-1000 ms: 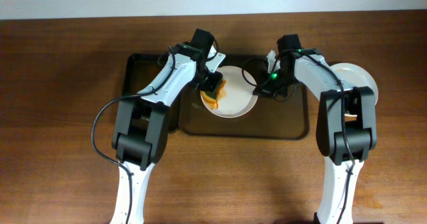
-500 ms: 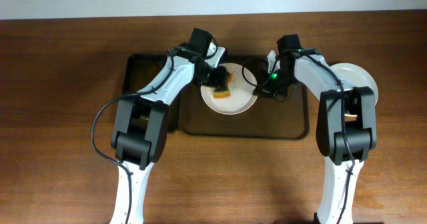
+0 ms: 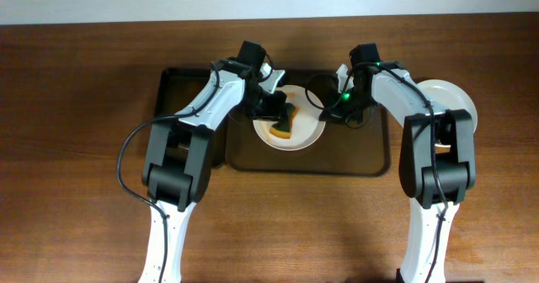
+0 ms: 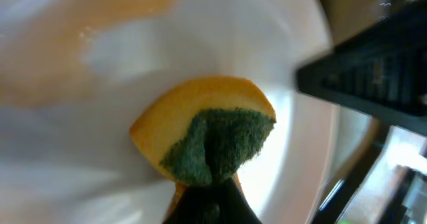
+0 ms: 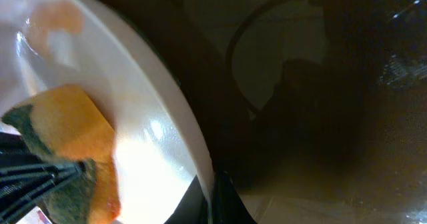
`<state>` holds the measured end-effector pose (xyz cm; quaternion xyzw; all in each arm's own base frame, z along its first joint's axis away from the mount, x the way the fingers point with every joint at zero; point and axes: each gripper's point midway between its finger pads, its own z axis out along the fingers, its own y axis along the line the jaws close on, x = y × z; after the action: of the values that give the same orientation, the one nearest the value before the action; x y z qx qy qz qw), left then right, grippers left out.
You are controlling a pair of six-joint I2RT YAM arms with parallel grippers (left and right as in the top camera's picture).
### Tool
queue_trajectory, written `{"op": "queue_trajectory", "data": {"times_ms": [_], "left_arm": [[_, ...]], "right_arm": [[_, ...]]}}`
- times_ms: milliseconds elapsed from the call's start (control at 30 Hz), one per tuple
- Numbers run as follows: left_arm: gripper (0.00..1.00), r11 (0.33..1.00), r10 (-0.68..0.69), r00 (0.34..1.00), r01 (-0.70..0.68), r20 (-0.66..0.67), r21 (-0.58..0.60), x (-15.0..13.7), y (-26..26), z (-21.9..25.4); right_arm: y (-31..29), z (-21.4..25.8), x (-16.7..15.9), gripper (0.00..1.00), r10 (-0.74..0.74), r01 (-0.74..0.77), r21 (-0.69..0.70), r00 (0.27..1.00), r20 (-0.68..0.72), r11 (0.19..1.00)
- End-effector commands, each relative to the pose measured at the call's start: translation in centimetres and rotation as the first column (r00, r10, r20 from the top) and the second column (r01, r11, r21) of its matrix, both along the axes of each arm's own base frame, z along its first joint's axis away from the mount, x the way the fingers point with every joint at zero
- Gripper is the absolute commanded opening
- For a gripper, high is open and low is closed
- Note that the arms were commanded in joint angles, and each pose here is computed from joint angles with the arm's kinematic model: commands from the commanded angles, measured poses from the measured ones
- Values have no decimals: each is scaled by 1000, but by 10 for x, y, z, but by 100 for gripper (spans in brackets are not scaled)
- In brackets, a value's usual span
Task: Clean dirty plates on tray and stack at the side
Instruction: 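Lower the sponge onto the plate and scrub it with the left gripper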
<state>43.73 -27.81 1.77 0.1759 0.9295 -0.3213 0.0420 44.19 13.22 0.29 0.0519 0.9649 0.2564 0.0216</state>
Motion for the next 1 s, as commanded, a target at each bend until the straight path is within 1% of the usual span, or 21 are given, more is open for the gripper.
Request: {"op": "queue_trajectory", "data": {"times_ms": [0, 67, 100, 167, 233, 267, 333, 367, 433, 467, 500, 567, 600, 633, 667, 733, 767, 833, 867, 900, 967], "left_arm": [[0, 986, -64, 998, 64, 5, -154, -3, -18, 3], [0, 998, -18, 996, 23, 90, -51, 19, -5, -8], [0, 990, 65, 985, -84, 157, 117, 39, 19, -24], [0, 921, 135, 953, -222, 270, 321, 63, 57, -36], [0, 872, 149, 928, -286, 342, 398, 75, 72, -34], [0, 850, 158, 920, -311, 358, 425, 76, 75, -32], [0, 749, 172, 906, -376, 388, 546, 69, 89, -25], [0, 690, 147, 909, -377, 390, 618, 59, 94, -22], [0, 667, 94, 936, -311, 338, 677, 37, 86, -22], [0, 667, 77, 947, -281, 310, 691, 27, 82, -24], [0, 679, 46, 969, -208, 243, 704, 7, 71, -26], [0, 748, -5, 996, -58, 92, 661, -26, 48, -27], [0, 803, -32, 999, 17, 16, 595, -41, 34, -27], [0, 872, -75, 994, 103, -77, 479, -59, 14, -24], [0, 920, -122, 983, 164, -138, 355, -71, -1, -17], [0, 952, -207, 964, 238, -167, 193, -80, -17, -6], [0, 955, -234, 959, 258, -162, 146, -81, -21, -2], [0, 962, -230, 968, 242, -101, 125, -64, -20, -2], [0, 970, -165, 985, 173, -58, 173, -44, -11, -6], [0, 962, -61, 998, 63, -15, 265, -22, 6, -14], [0, 893, 104, 988, -143, 113, 426, 16, 44, -21]], "right_arm": [[-5, -29, -16, 4, -7, 3, -50, 997, -76, 999], [-5, -29, -16, 4, -7, 3, -50, 997, -76, 999], [-5, -29, -16, 4, -6, 3, -51, 997, -76, 999], [-5, -29, -16, 4, -6, 3, -51, 997, -76, 999], [-5, -29, -16, 4, -6, 3, -51, 997, -76, 999], [-5, -29, -16, 4, -6, 3, -51, 997, -76, 999], [-5, -29, -16, 4, -6, 3, -51, 997, -76, 999], [-5, -29, -16, 4, -6, 3, -51, 997, -76, 999], [-5, -29, -16, 4, -6, 3, -51, 997, -75, 999], [-5, -29, -16, 4, -6, 3, -51, 997, -75, 999], [-5, -29, -16, 4, -6, 3, -51, 997, -75, 999], [-5, -29, -16, 4, -6, 3, -51, 997, -76, 999], [-5, -29, -16, 4, -6, 3, -51, 997, -75, 999], [-5, -29, -16, 4, -7, 3, -51, 997, -76, 999], [-5, -29, -16, 4, -6, 3, -51, 997, -76, 999], [-5, -29, -16, 4, -7, 3, -51, 997, -76, 999], [-5, -29, -16, 4, -7, 3, -51, 997, -76, 999], [-5, -29, -16, 4, -7, 3, -50, 997, -76, 999], [-5, -29, -16, 4, -7, 3, -51, 997, -76, 999], [-5, -29, -16, 4, -7, 3, -51, 997, -76, 999], [-5, -29, -16, 4, -7, 3, -51, 997, -76, 999]]}}
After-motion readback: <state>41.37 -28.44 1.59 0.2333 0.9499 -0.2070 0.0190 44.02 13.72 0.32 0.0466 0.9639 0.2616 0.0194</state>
